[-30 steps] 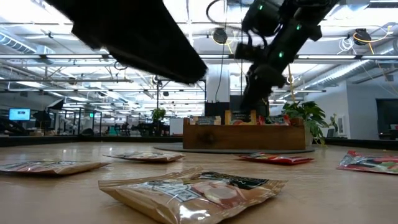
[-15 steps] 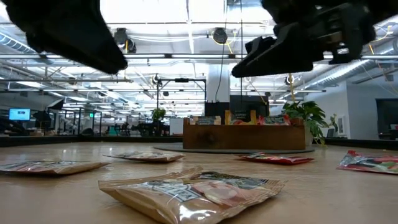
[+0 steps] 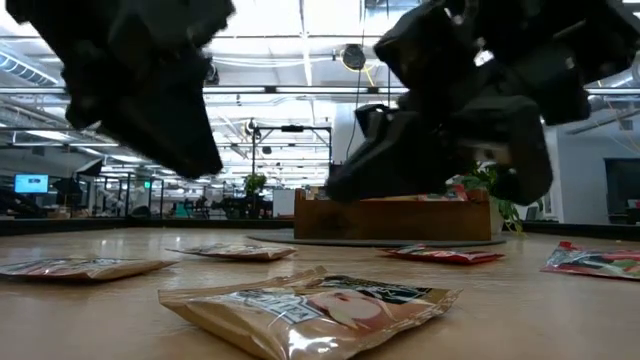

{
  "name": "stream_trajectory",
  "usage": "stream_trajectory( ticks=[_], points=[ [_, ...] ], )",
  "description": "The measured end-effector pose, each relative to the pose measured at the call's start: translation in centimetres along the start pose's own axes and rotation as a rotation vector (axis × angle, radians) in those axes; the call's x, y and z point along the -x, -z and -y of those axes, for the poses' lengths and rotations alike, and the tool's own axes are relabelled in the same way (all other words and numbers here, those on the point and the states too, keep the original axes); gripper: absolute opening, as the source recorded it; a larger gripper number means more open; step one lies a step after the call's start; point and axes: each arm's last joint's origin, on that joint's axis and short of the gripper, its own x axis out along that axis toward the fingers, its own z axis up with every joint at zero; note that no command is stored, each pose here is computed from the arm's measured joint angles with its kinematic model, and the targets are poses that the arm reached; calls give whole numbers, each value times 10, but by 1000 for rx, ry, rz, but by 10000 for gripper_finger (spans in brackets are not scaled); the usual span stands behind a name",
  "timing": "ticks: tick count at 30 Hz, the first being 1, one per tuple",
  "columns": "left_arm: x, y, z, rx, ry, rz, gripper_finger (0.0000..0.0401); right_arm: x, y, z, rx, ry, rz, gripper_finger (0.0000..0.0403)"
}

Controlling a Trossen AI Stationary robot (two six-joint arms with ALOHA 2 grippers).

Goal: Pick & Place Tea
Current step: Put the brown tea bag into the left section of the wooden organizer

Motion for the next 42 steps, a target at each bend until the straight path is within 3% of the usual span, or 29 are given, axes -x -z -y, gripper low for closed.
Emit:
stream_trajectory(
  ticks=[9, 18, 30, 42],
  points=[
    [-16, 3, -4, -13, -48, -54, 143, -23, 1, 14, -7, -61, -1, 3],
    [-17, 4, -9, -28, -87, -69, 185, -27, -4, 17, -13, -148, 30, 1],
    [-12, 11, -10, -10, -97, -90, 160, -46, 5, 19, -24, -156, 60, 0],
    [-14, 10, -10, 35, -100, -91, 247, -66, 20, 25, -86, -153, -70, 0]
  ],
)
